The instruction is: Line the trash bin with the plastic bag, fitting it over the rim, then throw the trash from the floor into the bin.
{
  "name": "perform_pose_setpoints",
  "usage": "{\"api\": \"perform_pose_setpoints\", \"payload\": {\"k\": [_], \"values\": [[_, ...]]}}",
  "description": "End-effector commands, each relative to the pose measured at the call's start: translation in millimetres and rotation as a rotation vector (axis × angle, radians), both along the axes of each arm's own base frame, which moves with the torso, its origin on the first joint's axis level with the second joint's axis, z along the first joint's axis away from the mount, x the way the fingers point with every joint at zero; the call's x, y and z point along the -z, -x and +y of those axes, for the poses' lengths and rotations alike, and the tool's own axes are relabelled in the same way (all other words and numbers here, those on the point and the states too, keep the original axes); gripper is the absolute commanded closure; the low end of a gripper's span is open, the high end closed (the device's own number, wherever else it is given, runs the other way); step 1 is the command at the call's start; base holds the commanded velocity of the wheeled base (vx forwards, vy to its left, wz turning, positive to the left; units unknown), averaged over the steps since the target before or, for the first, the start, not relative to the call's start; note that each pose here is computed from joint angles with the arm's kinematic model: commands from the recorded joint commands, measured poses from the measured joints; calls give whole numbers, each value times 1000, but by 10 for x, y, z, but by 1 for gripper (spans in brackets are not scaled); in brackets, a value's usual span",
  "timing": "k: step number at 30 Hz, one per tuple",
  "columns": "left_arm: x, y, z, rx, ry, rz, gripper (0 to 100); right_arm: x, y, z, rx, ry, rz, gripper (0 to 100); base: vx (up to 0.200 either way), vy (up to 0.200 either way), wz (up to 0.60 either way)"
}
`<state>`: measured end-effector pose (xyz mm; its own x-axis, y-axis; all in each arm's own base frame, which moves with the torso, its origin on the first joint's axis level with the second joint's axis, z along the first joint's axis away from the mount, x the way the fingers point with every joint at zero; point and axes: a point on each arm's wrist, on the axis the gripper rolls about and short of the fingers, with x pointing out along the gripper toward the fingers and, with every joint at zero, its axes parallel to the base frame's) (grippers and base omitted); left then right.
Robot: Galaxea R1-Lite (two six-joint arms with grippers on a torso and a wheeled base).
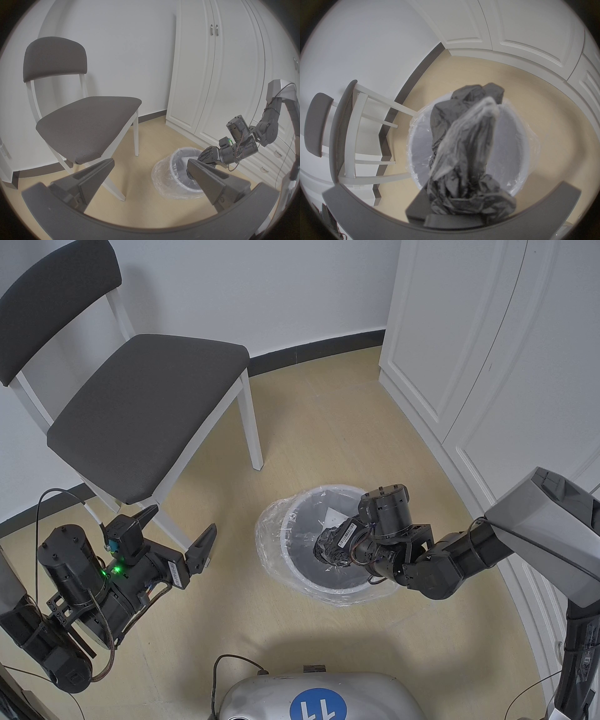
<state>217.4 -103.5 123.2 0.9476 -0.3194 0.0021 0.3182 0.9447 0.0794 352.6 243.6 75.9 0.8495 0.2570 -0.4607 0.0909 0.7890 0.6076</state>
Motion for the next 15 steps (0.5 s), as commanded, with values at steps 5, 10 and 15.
{"api": "perform_pose_setpoints", "payload": {"k": [5,10,15], "values": [[-5,1,3,0,0,-3,0,-27,-6,-3,3,-8,-8,0,0,0,0],[-1,-1,3,0,-1,-1,0,-31,-8,-1,2,-10,-9,0,0,0,0],[-1,-1,3,0,-1,-1,0,-42,-22,7,6,-33,-45,0,0,0,0]]}}
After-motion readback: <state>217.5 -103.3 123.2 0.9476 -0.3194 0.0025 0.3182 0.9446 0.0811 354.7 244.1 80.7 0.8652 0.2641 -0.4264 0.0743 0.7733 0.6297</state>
